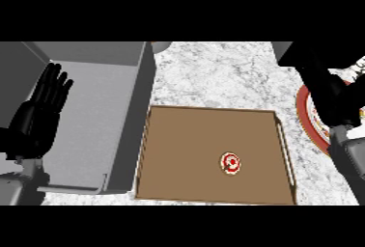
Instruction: Pick the cupcake from the tray and place it in the plate
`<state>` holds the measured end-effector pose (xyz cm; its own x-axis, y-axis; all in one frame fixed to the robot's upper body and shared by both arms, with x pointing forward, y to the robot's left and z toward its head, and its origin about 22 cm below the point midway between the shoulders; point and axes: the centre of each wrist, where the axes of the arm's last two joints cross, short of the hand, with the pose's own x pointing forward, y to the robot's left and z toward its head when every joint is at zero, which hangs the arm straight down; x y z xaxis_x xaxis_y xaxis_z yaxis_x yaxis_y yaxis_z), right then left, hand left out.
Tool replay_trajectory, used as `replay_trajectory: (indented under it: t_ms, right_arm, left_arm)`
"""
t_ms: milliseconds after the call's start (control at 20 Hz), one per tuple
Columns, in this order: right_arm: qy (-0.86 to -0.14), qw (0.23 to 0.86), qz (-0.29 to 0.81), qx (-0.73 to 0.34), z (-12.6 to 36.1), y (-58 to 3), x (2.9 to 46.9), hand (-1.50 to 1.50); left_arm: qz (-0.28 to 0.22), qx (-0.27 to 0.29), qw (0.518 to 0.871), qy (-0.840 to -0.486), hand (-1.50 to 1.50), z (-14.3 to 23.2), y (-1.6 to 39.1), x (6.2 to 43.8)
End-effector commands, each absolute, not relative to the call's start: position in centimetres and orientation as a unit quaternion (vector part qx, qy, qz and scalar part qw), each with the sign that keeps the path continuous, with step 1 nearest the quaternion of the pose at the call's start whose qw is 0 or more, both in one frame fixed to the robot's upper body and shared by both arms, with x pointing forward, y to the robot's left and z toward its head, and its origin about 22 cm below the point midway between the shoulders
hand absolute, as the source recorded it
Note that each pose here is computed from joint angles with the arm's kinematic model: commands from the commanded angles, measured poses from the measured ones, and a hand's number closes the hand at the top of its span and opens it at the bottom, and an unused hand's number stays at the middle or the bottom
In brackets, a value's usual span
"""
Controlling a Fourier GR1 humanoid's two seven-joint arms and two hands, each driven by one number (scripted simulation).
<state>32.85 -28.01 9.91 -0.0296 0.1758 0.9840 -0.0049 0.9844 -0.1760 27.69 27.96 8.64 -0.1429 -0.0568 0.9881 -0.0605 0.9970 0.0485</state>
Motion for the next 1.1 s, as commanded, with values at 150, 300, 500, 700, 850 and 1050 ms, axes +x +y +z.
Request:
replay_trajectory:
  t_ms: [150,300,500,700,850,1050]
  right_arm:
    - [-0.698,0.687,0.162,0.115,9.0,-15.2,30.7,1.5]
    - [-0.733,0.57,0.359,-0.094,11.8,-18.8,32.1,1.5]
    - [-0.783,0.606,0.141,-0.005,4.8,-11.1,26.6,-1.5]
    - [-0.81,0.559,0.176,0.004,2.9,-9.6,23.3,-1.5]
    - [-0.814,0.545,0.194,-0.052,1.6,-10.7,21.9,-1.5]
    - [-0.82,0.534,0.185,-0.095,2.0,-11.9,21.0,-1.5]
  left_arm:
    - [-0.046,0.057,0.687,-0.723,0.0,4.6,28.3,25.2]
    - [-0.055,0.051,0.699,-0.711,0.0,6.2,28.4,26.0]
    - [-0.061,0.071,0.72,-0.688,0.0,2.7,29.4,24.4]
    - [-0.061,0.068,0.728,-0.679,0.0,2.0,28.8,24.4]
    - [-0.057,0.075,0.72,-0.688,0.0,2.5,29.6,24.0]
    - [-0.054,0.082,0.724,-0.683,0.0,1.9,29.8,23.4]
